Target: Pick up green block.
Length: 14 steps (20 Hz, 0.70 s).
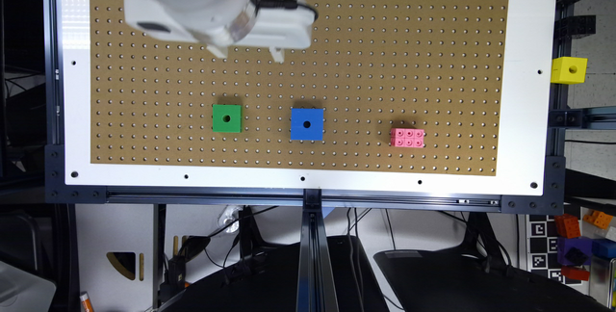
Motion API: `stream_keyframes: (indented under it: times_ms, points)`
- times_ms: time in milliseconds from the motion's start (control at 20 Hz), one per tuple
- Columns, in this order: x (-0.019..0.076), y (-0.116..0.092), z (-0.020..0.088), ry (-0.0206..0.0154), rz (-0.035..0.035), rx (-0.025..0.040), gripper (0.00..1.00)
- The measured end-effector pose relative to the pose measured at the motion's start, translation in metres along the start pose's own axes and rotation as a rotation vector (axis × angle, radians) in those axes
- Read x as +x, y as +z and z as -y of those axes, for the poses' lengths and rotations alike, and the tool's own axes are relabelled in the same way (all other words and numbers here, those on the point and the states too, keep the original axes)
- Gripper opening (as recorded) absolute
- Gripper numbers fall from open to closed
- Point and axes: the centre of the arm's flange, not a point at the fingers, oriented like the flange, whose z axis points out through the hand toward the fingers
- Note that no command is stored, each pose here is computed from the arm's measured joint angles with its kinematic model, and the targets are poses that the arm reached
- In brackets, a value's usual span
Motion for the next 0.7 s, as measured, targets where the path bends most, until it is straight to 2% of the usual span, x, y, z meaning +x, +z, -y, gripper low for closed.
stream_keyframes:
  times_ms: [100, 250, 400, 500, 600, 700]
  points:
    - [0.012, 0.003, -0.001, 0.0, -0.0009, -0.0002, 1.0]
    - [0.0235, 0.003, -0.005, 0.0009, -0.0062, 0.0023, 1.0]
    - [0.0331, 0.0, -0.009, 0.003, -0.014, 0.0064, 1.0]
    - [0.0406, -0.001, -0.012, 0.0024, -0.0192, 0.0088, 1.0]
    - [0.0487, 0.0, -0.013, 0.0038, -0.0225, 0.0101, 1.0]
    - [0.0614, 0.001, -0.015, 0.0033, -0.029, 0.0128, 1.0]
